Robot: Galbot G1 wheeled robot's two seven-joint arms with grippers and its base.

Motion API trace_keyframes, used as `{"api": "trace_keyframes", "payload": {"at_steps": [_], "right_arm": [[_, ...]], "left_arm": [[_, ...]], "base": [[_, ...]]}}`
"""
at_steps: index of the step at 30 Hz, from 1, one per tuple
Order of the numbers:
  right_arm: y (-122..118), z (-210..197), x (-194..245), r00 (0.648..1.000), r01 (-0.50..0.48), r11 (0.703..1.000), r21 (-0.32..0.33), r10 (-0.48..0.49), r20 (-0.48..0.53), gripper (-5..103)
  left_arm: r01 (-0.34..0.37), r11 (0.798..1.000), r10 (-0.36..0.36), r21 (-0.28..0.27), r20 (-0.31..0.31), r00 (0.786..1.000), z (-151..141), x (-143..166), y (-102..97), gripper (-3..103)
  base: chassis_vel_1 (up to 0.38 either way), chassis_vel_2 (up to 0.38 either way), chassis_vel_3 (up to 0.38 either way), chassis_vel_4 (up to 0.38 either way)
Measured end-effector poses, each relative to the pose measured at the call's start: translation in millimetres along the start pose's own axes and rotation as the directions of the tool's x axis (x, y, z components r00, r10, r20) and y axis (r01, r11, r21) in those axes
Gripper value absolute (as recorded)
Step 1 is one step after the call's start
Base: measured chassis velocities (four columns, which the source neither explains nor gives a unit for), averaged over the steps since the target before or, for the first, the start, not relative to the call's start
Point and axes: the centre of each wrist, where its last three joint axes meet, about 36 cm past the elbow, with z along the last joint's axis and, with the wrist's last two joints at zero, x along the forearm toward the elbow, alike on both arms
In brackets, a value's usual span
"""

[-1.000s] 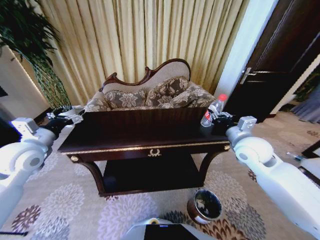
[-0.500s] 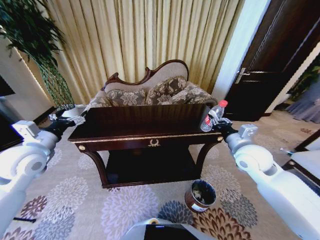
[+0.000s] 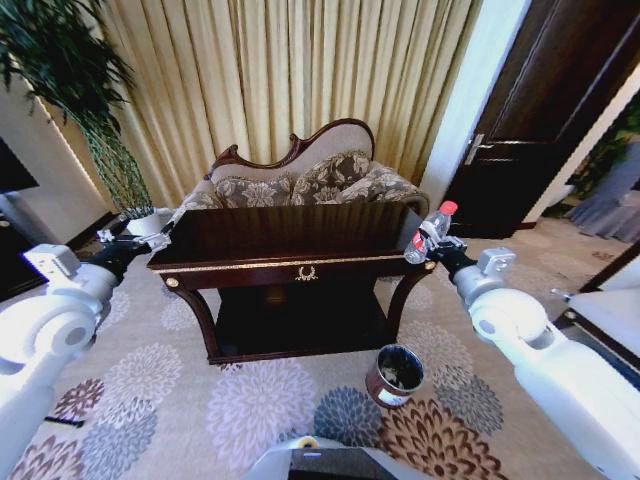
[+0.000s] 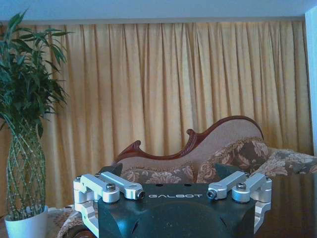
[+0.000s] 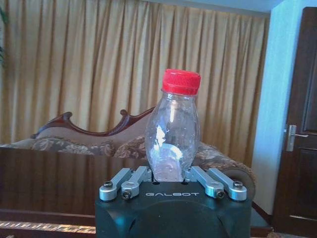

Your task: Move to the front of the table and place the trash on the table into the trash bin.

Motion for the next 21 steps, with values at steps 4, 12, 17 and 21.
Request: {"api": "trace_keyframes", "payload": {"at_steps": [4,12,17,21], "right_arm": [[3.4,18.3,-1.5,0.999,0.003,1.0,0.002,-0.003,-0.048,25],[-6.7,103.1,-2.1,0.926,-0.084,0.992,0.099,0.115,-0.361,25],[-13.9,166.9,-5.3,0.867,-0.13,0.981,0.143,0.183,-0.463,25],[-14.3,225.8,-21.4,0.847,-0.167,0.975,0.147,0.218,-0.485,25]], "left_arm": [[0.003,1.0,-0.003,0.001,-0.003,1.0,5.2,-1.1,-0.9,100],[0.003,1.0,-0.003,0.013,0.003,1.0,14.1,-2.0,-3.5,100],[0.009,1.0,-0.009,0.024,0.008,1.0,18.5,-3.2,-4.1,100],[0.002,1.0,-0.002,0.024,0.01,1.0,24.9,-4.3,-3.8,100]], "base": [[0.0,0.0,0.0,0.0],[0.0,0.0,0.0,0.0],[0.0,0.0,0.0,0.0],[0.0,0.0,0.0,0.0]]}}
